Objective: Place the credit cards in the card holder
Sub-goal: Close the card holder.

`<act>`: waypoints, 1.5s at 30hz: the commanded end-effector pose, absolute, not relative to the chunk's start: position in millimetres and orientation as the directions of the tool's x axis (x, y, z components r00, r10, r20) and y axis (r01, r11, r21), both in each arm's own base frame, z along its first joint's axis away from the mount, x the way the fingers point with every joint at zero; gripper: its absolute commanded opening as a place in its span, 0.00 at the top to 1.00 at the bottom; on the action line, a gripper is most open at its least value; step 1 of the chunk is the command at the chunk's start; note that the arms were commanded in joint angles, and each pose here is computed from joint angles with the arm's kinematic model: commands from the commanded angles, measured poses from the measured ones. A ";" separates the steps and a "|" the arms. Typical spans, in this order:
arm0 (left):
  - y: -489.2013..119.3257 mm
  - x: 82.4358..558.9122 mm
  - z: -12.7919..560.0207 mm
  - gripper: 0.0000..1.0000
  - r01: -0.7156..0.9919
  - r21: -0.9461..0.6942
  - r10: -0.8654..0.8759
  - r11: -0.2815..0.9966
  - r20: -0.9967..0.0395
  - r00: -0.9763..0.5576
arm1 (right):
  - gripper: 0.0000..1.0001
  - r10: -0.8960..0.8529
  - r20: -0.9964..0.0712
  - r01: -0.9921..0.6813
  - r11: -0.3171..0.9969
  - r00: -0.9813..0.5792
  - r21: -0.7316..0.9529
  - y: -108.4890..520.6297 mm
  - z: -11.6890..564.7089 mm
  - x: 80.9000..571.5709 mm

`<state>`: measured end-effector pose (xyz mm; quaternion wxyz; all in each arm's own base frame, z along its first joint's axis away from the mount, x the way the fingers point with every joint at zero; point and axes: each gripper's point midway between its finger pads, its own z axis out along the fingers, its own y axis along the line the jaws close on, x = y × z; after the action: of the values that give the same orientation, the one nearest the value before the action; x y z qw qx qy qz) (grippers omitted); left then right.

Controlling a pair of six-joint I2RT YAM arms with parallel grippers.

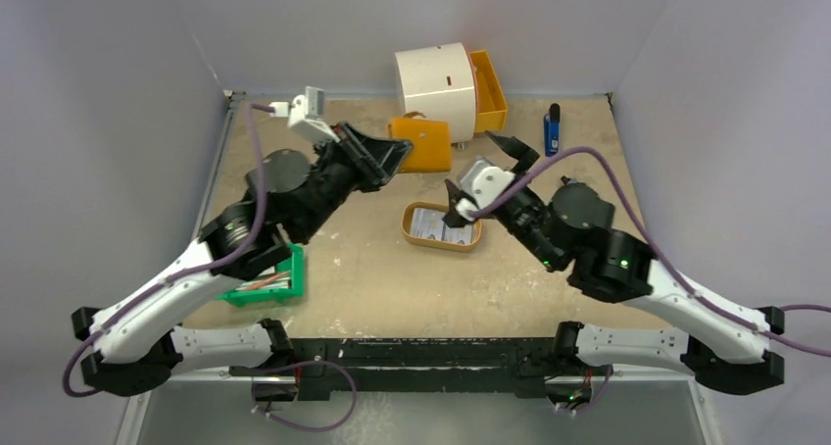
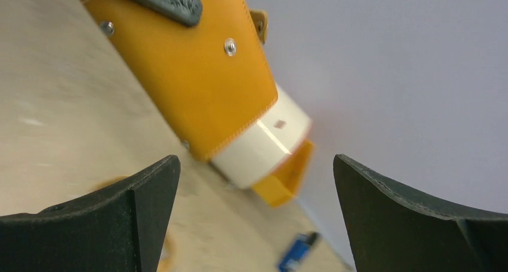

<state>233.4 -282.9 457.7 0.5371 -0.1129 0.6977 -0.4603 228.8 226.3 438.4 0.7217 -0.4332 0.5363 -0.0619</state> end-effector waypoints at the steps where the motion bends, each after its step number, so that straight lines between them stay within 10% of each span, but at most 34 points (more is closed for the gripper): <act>1: -257.9 191.9 460.2 1.00 0.563 -0.553 -0.421 0.614 -0.833 -0.358 | 0.01 -0.212 -0.956 -0.775 0.562 0.201 -0.288 237.0 433.6 159.5; 18: -226.0 73.7 441.6 1.00 0.959 -0.137 -0.144 0.247 -0.984 -0.104 | 0.02 0.050 -0.983 -0.983 0.030 -0.179 0.181 302.0 446.9 53.7; 45: -217.6 41.2 477.0 1.00 0.993 -0.059 -0.188 0.100 -0.981 -0.039 | 0.20 0.006 -0.954 -0.944 -0.151 -0.298 0.294 317.2 420.4 67.2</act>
<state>47.9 -230.4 439.9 0.5116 0.4171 0.5398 -0.5224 83.7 313.8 403.9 0.4076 -0.4298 0.5699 0.5695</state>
